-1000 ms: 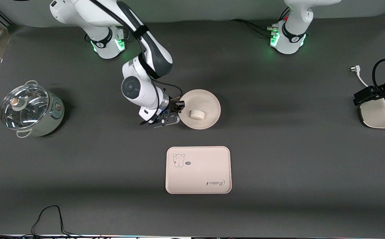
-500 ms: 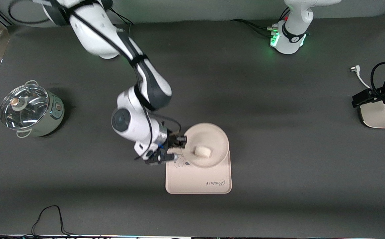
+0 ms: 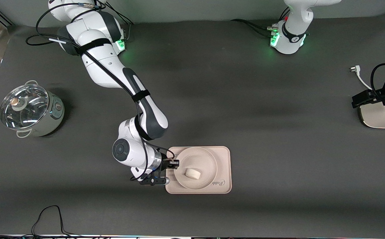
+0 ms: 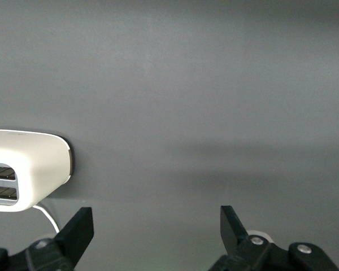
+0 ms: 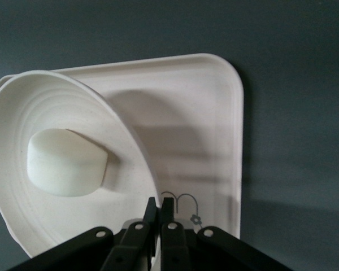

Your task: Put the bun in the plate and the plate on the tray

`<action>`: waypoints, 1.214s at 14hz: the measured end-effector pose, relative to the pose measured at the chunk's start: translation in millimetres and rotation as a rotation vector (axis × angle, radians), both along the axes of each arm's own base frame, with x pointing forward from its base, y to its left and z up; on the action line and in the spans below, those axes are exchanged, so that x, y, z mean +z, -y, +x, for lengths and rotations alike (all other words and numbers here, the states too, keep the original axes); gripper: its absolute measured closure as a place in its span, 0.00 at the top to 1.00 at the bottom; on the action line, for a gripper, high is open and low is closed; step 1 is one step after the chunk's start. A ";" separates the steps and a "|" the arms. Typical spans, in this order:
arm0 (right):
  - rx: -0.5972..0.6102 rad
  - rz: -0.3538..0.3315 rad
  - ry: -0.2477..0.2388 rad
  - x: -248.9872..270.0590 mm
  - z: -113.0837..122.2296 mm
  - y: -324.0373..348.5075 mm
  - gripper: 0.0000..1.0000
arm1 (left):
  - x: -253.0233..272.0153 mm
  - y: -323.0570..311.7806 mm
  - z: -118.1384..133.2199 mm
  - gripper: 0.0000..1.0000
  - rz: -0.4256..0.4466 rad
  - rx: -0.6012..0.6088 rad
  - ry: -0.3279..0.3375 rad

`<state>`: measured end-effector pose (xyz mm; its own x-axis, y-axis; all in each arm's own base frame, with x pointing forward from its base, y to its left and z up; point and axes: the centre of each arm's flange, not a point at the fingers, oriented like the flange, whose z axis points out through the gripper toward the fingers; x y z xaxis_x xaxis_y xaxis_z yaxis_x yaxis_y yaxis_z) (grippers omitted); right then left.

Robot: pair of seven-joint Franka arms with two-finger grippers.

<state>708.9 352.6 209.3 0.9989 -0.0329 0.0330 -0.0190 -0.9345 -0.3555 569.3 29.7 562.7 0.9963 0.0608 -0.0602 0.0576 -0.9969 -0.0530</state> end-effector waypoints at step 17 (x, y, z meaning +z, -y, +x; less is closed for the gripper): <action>0.094 -0.090 -0.045 219.6 -0.7 186.9 1.00 | -2.6 -0.1 3.0 1.00 -0.001 0.000 -0.024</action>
